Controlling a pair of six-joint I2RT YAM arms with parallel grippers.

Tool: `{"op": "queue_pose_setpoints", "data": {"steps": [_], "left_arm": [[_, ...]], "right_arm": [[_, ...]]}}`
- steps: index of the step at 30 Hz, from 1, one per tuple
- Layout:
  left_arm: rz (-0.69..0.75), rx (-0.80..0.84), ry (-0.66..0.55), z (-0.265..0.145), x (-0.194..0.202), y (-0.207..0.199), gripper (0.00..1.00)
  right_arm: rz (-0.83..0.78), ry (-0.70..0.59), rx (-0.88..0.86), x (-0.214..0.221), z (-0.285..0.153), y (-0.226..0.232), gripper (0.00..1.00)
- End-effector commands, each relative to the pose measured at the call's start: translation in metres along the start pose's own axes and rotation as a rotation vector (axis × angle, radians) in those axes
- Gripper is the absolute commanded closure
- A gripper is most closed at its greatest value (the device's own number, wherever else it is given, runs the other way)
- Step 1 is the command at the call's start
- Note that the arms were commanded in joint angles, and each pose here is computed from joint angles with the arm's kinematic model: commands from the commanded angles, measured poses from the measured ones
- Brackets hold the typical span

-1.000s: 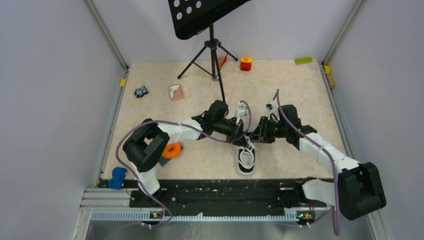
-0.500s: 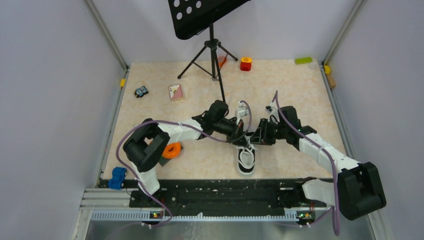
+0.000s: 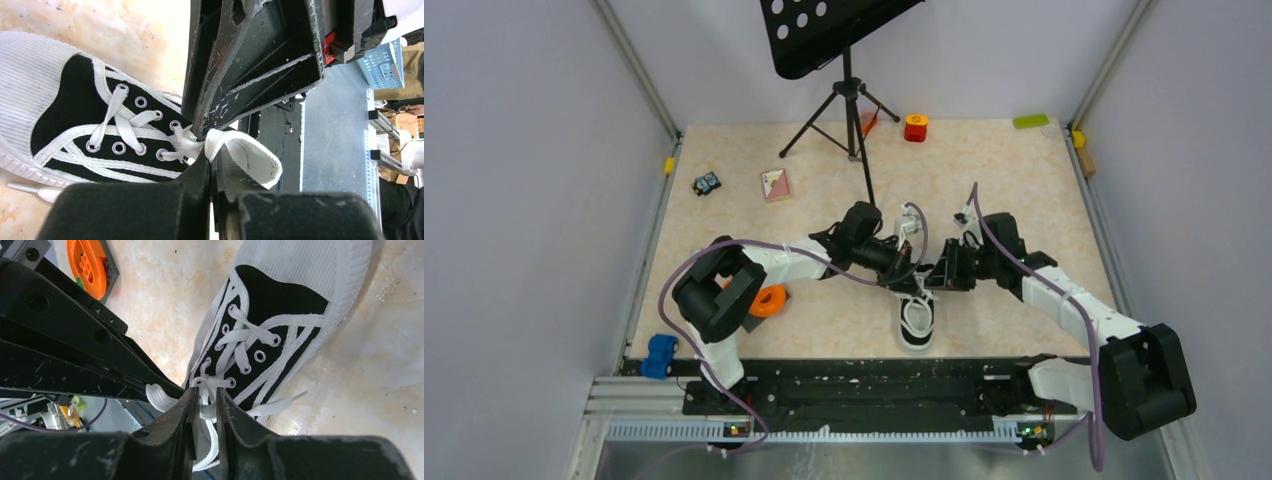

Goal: Tie the shoes
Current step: Cross the shoelace with the shoelace.

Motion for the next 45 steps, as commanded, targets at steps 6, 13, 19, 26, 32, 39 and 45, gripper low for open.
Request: {"op": "queue_pose_setpoints", "data": {"steps": [6, 13, 19, 26, 32, 39, 45], "left_arm": [[0.049, 0.002, -0.026, 0.004, -0.013, 0.001, 1.00], [0.045, 0.002, -0.025, 0.004, -0.013, 0.001, 1.00], [0.041, 0.000, -0.020, 0.004, -0.011, 0.001, 1.00], [0.039, 0.000, -0.020, 0.003, -0.010, 0.001, 1.00], [0.035, 0.005, -0.018, 0.003, -0.008, 0.001, 1.00], [0.036, 0.006, -0.019, 0.003, -0.007, 0.001, 1.00], [0.035, 0.009, -0.022, 0.004, -0.008, 0.000, 1.00]], "right_arm": [[-0.020, 0.023, 0.007, 0.002, 0.000, -0.004, 0.88], [-0.023, -0.036, 0.028, -0.006, -0.005, -0.001, 1.00], [-0.025, -0.097, 0.049, -0.013, -0.010, 0.001, 1.00], [-0.016, -0.109, 0.055, -0.012, -0.011, -0.001, 1.00], [0.006, -0.129, 0.057, -0.014, -0.008, -0.002, 1.00], [0.035, -0.096, 0.003, -0.009, -0.001, -0.001, 0.90], [-0.004, -0.062, -0.012, -0.009, -0.002, 0.003, 0.73]]}}
Point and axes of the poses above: each gripper's point midway between its finger pads, its own z axis out along the fingers, its own y axis along the line the jaws close on, x = y × z, the point moved 5 cm from there along -z, back along the fingers, and after that the axes turned 3 degrees about z, right-handed, at the moved point
